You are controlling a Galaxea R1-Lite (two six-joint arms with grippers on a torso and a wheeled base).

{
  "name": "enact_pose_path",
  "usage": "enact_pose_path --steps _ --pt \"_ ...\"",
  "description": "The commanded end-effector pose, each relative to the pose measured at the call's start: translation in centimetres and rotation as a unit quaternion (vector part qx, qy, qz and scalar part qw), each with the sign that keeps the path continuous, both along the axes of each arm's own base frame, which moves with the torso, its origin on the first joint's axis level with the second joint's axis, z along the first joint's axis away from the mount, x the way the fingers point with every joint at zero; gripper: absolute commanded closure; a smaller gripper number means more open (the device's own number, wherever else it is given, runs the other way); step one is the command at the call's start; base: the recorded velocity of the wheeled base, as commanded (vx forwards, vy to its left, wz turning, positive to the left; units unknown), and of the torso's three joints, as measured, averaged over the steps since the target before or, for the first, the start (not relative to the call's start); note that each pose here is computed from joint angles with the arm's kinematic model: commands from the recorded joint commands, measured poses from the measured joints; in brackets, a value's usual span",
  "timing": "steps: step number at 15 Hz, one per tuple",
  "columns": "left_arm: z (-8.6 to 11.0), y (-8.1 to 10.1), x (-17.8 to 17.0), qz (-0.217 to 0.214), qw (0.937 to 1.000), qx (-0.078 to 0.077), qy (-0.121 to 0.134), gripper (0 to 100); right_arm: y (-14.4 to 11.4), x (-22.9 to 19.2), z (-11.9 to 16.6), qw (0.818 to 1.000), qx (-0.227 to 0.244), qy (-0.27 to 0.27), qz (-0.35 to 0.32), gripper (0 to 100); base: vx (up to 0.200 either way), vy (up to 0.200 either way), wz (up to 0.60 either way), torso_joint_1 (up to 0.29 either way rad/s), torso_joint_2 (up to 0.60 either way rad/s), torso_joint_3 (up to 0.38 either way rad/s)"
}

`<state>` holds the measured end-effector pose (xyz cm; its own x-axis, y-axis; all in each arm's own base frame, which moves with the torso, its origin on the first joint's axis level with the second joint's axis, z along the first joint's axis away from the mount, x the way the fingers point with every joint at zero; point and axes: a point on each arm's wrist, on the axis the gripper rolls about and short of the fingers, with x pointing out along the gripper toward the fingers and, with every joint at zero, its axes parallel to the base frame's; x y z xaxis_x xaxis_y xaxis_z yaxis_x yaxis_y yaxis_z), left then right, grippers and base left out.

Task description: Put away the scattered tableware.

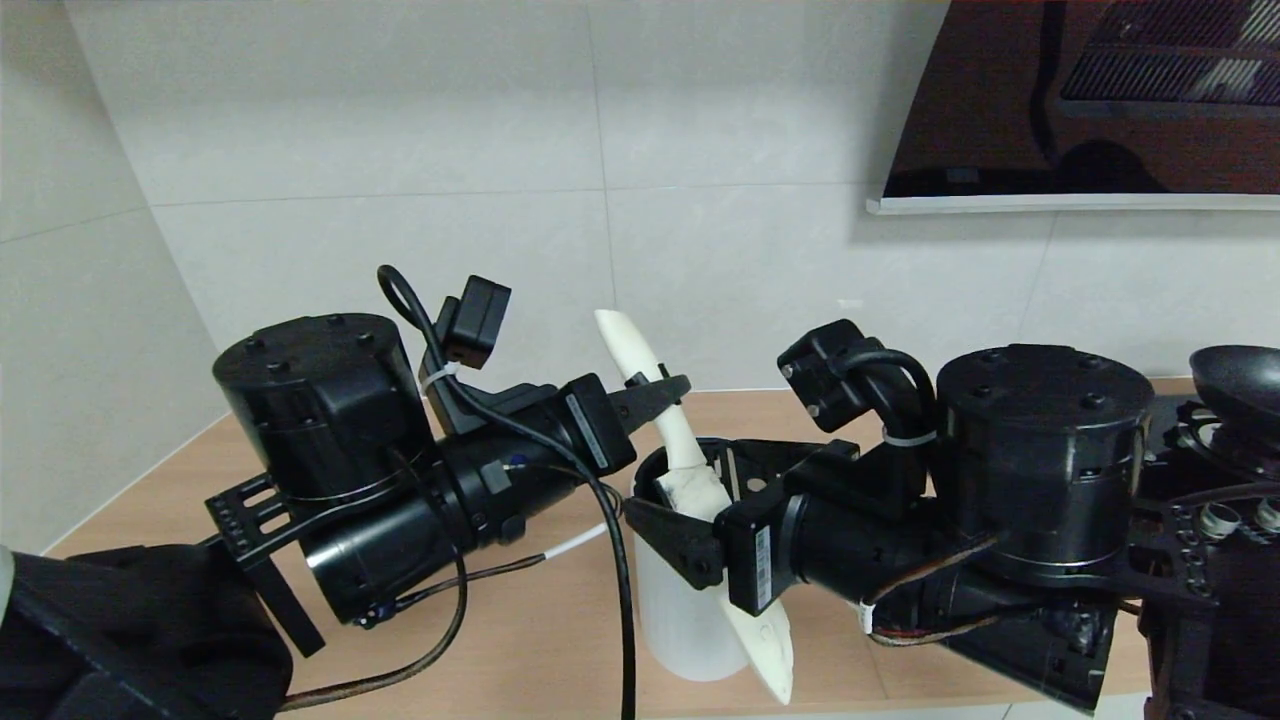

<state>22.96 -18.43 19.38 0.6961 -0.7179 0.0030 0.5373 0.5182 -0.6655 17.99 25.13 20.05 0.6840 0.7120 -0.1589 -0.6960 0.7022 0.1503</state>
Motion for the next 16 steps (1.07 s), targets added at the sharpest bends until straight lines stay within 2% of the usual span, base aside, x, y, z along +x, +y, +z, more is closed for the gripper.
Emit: enact_pose_path --steps 1,3,4,5,6,8,10,12,14,15,16 --pt "0.4 0.1 -0.1 0.006 0.9999 0.0 -0.01 100 -1.7 0.3 1.2 0.999 0.013 -0.013 -0.031 0 0.0 0.0 0.0 0.0 0.0 0.0" --pt "1.2 0.5 -0.5 0.014 0.9996 -0.001 -0.025 100 -5.5 0.8 3.4 0.995 0.039 -0.036 -0.079 0 0.0 0.0 0.0 0.0 0.0 0.0" --pt "1.5 0.7 -0.7 0.015 0.9995 -0.003 -0.028 100 -6.4 0.8 3.8 0.994 0.045 -0.041 -0.091 0 0.0 0.0 0.0 0.0 0.0 0.0" --pt "2.6 1.0 -1.0 0.018 0.9994 -0.005 -0.03 100 -9.0 1.6 5.0 0.989 0.06 -0.057 -0.124 0 0.0 0.0 0.0 0.0 0.0 0.0" --pt "3.3 1.5 -1.2 0.027 0.9993 -0.003 -0.027 100 -10.7 2.3 5.1 0.985 0.062 -0.061 -0.148 0 0.0 0.0 0.0 0.0 0.0 0.0" --pt "5.1 2.2 -1.2 0.058 0.9977 -0.008 -0.035 100 -12.7 3.1 3.7 0.981 0.043 -0.044 -0.184 0 0.0 0.0 0.0 0.0 0.0 0.0" --pt "6.3 2.6 -1.6 0.08 0.9959 0.002 -0.043 100 -13.4 3.8 3.1 0.978 0.035 -0.035 -0.204 0 0.0 0.0 0.0 0.0 0.0 0.0" --pt "6.6 2.7 -2.0 0.114 0.99 0.051 -0.065 100 -13.6 4.2 3.0 0.975 0.055 -0.023 -0.213 0 0.0 0.0 0.0 0.0 0.0 0.0" --pt "7.4 2.5 -1.9 0.141 0.9817 0.08 -0.1 100 -13.5 4.1 3.3 0.975 0.059 -0.028 -0.211 0 0.0 0.0 0.0 0.0 0.0 0.0" --pt "8.1 2.1 -1.1 0.187 0.9657 0.121 -0.133 100 -13.6 4.1 3.5 0.975 0.06 -0.031 -0.211 0 0.0 0.0 0.0 0.0 0.0 0.0" --pt "8.1 1.8 -0.6 0.207 0.9558 0.147 -0.148 100 -13.6 4.0 3.5 0.975 0.06 -0.031 -0.211 0 0.0 0.0 0.0 0.0 0.0 0.0"
